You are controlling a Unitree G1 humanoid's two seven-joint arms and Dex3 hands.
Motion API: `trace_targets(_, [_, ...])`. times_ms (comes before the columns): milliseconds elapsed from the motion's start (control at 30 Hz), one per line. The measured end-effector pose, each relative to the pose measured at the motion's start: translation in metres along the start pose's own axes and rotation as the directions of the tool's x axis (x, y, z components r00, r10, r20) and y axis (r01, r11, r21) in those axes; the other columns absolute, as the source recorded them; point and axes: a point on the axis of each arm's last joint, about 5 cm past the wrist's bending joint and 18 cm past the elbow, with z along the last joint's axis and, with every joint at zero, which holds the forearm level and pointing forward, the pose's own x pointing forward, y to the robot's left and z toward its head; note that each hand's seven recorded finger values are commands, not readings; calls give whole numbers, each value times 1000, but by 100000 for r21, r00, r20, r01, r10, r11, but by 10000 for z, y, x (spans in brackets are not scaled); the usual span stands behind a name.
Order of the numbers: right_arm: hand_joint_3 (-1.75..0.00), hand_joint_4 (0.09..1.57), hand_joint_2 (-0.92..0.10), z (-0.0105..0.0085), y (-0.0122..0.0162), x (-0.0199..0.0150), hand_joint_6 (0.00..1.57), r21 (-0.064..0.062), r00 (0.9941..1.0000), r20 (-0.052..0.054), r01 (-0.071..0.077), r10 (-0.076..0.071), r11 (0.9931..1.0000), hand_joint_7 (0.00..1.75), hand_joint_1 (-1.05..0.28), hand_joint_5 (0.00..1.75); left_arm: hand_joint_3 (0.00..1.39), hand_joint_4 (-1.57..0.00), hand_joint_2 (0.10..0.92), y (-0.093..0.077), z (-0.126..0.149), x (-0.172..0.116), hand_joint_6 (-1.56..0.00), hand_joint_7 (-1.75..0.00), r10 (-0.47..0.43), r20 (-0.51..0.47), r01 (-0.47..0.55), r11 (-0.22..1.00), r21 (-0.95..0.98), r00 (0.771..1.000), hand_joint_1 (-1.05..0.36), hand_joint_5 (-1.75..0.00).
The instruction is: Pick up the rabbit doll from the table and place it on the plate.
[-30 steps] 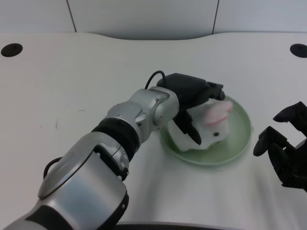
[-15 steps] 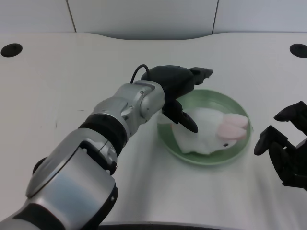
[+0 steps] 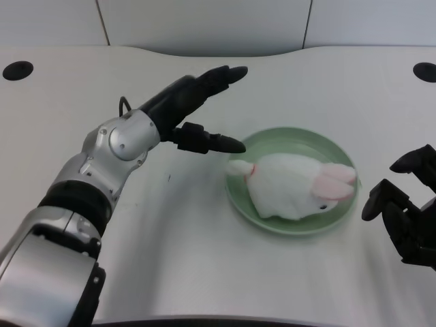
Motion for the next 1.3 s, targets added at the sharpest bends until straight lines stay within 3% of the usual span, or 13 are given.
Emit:
trace_targets(33, [-1746,672,-128,1,0,0,413,-24,100000,-68,189,-189,100000,1637,147,1746,265,-145,921,-2,-53,-45,-141,-87,681,355,-663,99882,-4802,99997,-850,-245])
trace_targets(67, [-1746,675,-128,3,2,1,413,-120,99999,-83,360,-360,99999,1637,146,1746,286,-60,921,-7,-99,-86,-146,-69,1293,362,-1259,99657,-8178,99991,-839,-443])
trace_targets(133, [-1746,679,-128,6,4,2,412,-191,99998,-145,615,-615,99998,1638,145,1746,298,-12,921,-10,-161,-148,-150,-58,2164,537,-2084,99250,-12043,99975,-833,-561])
trace_targets(200, [-1746,682,-135,5,10,9,420,-67,99999,-271,288,-289,100000,1639,158,1744,319,-25,921,1,-199,-197,-182,-68,3402,1193,-3194,98899,-14451,99935,-802,-592])
trace_targets(300, [-1746,684,-145,2,10,17,419,186,100000,-267,-10,10,100000,1636,175,1745,379,-116,921,-11,-365,-442,-253,-68,15264,5176,-13481,95777,-25396,98693,-789,-588])
trace_targets(433, [-1746,664,-148,4,6,11,402,120,99998,-263,595,-595,99998,1635,180,1745,374,-293,921,-177,-663,-831,-388,-73,24828,-2275,-23909,89893,-36711,96842,-784,-585])
trace_targets(567, [-1746,685,-129,4,13,22,411,253,99998,-214,-564,565,99998,1642,168,1746,351,-414,921,-284,-797,-1153,-495,-62,35083,-10505,-34889,76203,-54551,93053,-737,-578])
trace_targets(700, [-1746,687,-120,5,9,26,412,398,99993,-96,-1181,1181,99992,1636,154,1741,374,-458,921,-334,-797,-1320,-519,-55,36990,-14263,-37096,67457,-63824,91806,-726,-588])
trace_targets(833, [-1746,681,-105,15,-7,21,417,165,99996,297,-853,853,99996,1635,145,1739,364,-496,921,-397,-809,-1480,-560,-46,39161,-17310,-39096,58990,-70652,90370,-704,-694])
trace_targets(1033, [-1746,682,-106,27,-20,16,420,-293,99996,527,-702,704,99997,1629,137,1737,438,-499,921,-502,-847,-1651,-775,-64,38326,-20913,-40538,55537,-72611,89966,-674,-1159])
trace_targets(1300, [-1746,673,-121,21,-58,-2,418,-356,99996,496,-725,727,99997,1616,144,1732,519,-525,921,-606,-856,-1679,-964,-141,36033,-23430,-40699,54150,-73562,90292,-651,-1484])
